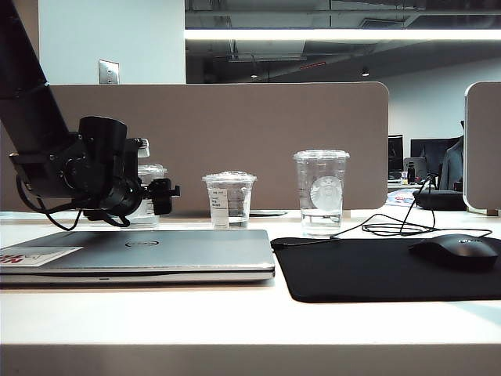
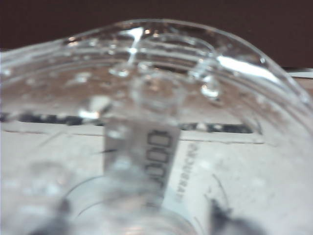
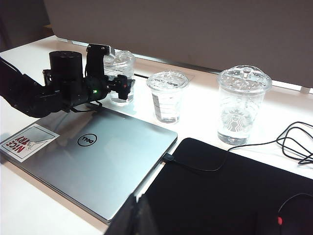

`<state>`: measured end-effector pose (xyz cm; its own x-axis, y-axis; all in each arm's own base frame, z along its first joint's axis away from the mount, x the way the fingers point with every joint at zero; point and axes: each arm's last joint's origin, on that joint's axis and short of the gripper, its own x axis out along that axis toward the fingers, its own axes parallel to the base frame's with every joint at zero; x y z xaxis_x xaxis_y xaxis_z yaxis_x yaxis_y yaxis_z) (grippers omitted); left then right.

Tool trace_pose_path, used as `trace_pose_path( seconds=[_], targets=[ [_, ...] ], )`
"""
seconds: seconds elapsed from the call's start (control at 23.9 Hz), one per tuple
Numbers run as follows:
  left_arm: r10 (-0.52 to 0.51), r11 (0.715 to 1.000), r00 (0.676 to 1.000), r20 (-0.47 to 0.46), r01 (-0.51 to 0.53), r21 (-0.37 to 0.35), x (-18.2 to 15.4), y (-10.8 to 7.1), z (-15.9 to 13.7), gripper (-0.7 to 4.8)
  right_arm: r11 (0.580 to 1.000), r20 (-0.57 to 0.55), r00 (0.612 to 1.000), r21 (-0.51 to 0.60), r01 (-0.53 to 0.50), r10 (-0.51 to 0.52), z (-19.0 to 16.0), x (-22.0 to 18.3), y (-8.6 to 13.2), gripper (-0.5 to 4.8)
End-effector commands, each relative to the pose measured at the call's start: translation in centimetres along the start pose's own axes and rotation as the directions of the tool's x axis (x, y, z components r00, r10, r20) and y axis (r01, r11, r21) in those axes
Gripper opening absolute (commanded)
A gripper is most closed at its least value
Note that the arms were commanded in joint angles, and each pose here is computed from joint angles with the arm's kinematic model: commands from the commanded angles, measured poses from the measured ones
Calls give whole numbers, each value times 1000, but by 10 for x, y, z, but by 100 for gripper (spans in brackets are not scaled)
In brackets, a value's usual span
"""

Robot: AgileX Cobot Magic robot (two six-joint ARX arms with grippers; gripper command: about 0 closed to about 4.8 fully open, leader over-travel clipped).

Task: Pick up the coffee cup on the left and place it on the left side of the laptop.

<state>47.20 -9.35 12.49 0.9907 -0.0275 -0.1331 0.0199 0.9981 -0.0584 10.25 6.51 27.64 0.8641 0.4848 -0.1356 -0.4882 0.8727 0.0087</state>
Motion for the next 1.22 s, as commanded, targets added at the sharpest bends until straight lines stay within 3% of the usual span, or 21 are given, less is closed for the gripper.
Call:
trace_pose_path(
  seconds=[0.04, 0.17, 0.63, 0.75, 0.96, 1.22],
  targets=[
    [1, 1000, 1000, 18, -1, 0, 0, 0, 3, 268, 1000, 27, 1000, 2, -4, 4, 4, -1, 0, -4],
    [2, 1000, 1000, 18, -2, 1, 0, 0, 3, 201, 1000, 27, 1000, 2, -4, 4, 4, -1, 0, -4],
    [-6, 1000, 998, 55, 6, -5, -2, -1, 13, 201, 1000, 26, 1000, 2, -4, 4, 4, 0, 0, -4],
    [-37, 999, 996, 79, 37, -2, -5, -2, 28, 200, 1000, 27, 1000, 2, -4, 4, 4, 0, 0, -4],
    [-45, 996, 996, 81, 39, 75, -18, -2, 64, 200, 1000, 27, 1000, 2, -3, 3, 4, -1, 0, -4],
    [-9, 997, 999, 48, 5, 73, -37, 16, 86, 172, 1000, 27, 1000, 2, -4, 4, 4, 0, 0, -4]
  ],
)
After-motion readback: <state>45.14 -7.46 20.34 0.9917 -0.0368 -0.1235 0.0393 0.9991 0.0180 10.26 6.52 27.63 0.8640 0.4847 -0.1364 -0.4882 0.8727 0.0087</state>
